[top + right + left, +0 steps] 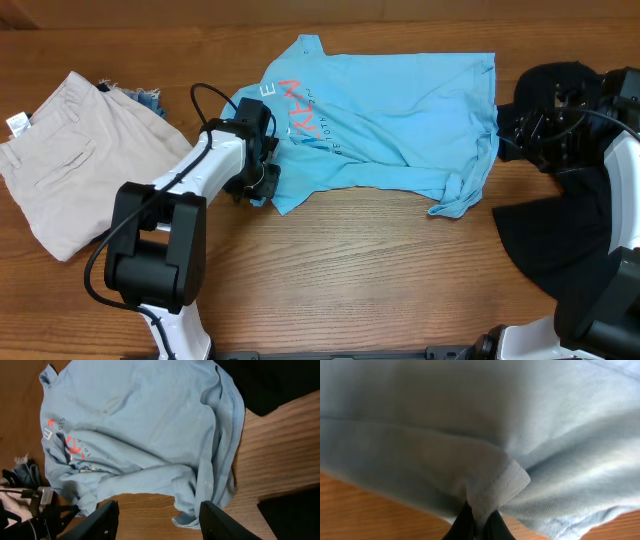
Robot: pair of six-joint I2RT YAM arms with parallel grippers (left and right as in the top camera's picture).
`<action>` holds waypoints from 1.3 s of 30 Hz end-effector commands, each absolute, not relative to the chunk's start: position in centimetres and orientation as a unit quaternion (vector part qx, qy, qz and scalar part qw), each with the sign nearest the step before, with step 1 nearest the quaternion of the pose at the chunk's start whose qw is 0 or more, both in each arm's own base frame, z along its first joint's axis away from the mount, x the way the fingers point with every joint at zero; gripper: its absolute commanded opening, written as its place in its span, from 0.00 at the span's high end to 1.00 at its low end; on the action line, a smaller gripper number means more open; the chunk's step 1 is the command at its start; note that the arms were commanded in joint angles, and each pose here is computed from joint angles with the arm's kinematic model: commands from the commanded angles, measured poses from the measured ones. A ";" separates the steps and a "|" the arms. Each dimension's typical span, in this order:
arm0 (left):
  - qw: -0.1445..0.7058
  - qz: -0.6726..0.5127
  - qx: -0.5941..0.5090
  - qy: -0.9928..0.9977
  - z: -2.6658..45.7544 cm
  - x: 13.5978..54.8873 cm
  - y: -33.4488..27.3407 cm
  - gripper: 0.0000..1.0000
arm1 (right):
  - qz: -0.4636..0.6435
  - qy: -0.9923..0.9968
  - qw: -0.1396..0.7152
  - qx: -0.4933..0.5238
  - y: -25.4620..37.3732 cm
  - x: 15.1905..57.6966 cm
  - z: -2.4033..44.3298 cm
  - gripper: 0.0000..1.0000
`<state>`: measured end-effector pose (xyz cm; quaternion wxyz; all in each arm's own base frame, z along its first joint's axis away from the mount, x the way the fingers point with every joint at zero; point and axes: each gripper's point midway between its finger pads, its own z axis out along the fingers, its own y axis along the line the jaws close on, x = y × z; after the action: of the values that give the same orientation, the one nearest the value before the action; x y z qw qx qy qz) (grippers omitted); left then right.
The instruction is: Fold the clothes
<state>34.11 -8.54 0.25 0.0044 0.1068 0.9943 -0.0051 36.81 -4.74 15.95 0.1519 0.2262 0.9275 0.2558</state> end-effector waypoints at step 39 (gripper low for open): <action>-0.129 0.153 -0.056 0.978 11.5 27.4 2.2 0.96 | -0.033 0.919 -0.056 0.390 -9.5 24.2 4.4 0.96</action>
<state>27.28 1.71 10.86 -0.1366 -0.0352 0.9787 0.1493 24.16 -7.27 3.82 -0.0732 0.3622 0.9289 0.0259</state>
